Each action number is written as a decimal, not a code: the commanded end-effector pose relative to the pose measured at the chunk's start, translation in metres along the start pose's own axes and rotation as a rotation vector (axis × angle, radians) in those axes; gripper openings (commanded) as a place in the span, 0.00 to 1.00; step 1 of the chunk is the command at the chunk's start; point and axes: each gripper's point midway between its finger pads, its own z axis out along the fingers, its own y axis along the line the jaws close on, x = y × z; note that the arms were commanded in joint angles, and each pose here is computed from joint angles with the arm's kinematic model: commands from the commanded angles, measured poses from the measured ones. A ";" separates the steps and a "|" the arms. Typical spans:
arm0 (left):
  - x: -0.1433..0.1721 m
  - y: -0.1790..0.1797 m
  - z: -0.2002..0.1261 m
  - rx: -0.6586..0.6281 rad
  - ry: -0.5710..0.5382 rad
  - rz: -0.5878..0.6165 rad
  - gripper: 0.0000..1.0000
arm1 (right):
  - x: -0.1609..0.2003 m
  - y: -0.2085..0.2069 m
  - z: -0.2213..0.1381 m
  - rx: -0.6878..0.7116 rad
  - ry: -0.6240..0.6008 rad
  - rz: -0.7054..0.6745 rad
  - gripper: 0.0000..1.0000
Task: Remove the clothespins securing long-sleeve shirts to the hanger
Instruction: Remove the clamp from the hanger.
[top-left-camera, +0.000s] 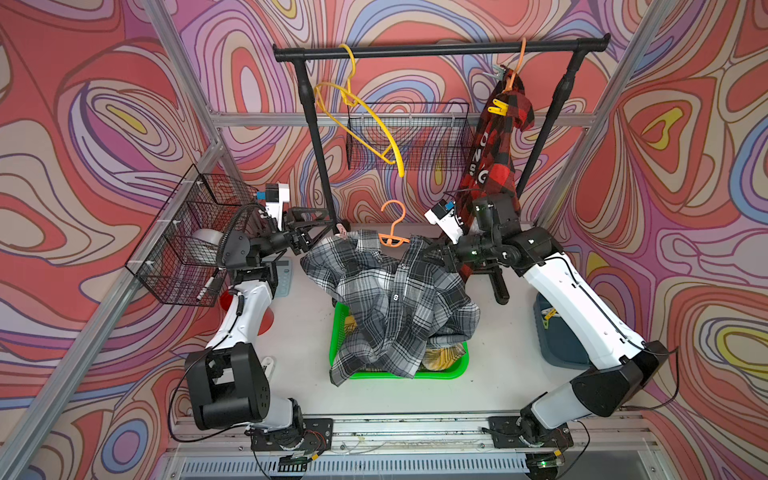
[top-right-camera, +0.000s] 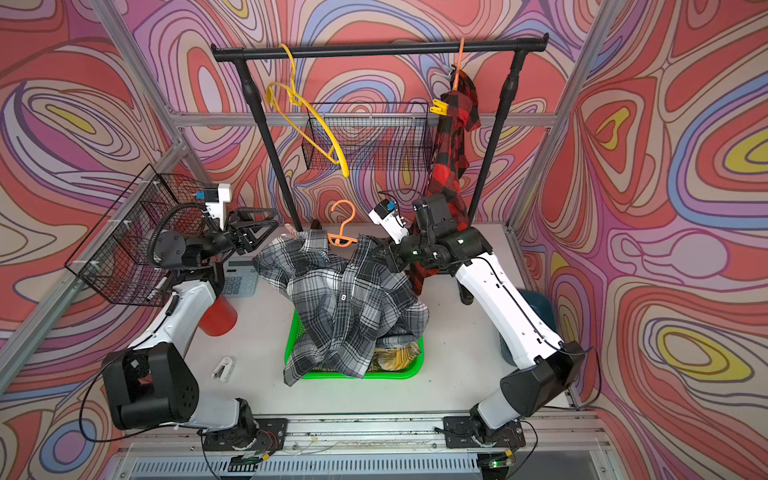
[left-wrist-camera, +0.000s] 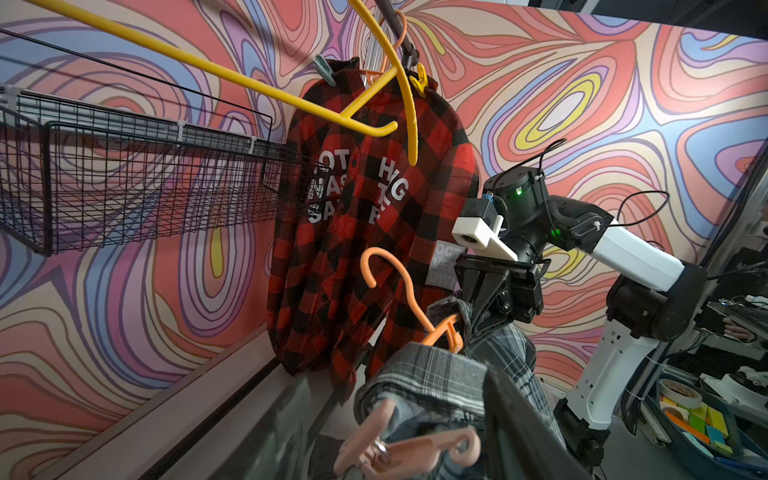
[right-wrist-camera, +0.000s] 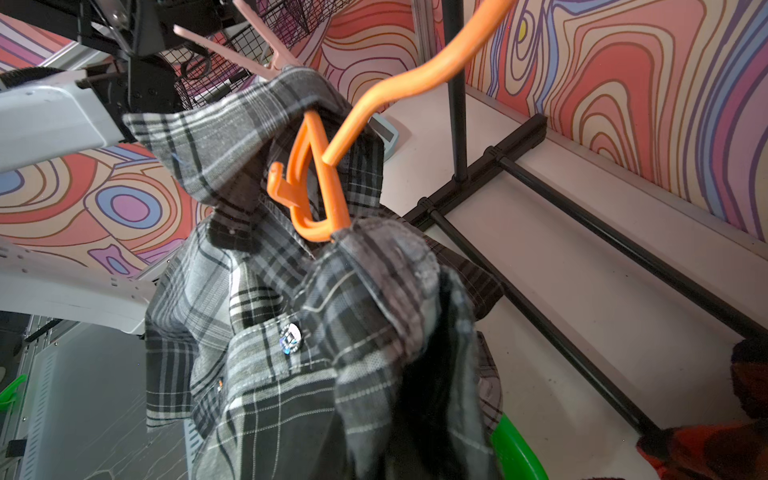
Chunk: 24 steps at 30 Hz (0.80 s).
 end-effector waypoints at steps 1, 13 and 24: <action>-0.010 -0.013 -0.001 -0.039 0.018 0.113 0.63 | -0.014 0.007 -0.002 -0.036 -0.039 -0.040 0.00; 0.005 -0.034 -0.009 0.017 0.101 0.227 0.65 | -0.020 0.015 -0.003 -0.082 -0.042 -0.061 0.00; 0.010 -0.031 -0.010 -0.027 0.148 0.281 0.66 | -0.022 0.024 -0.004 -0.139 -0.048 -0.090 0.00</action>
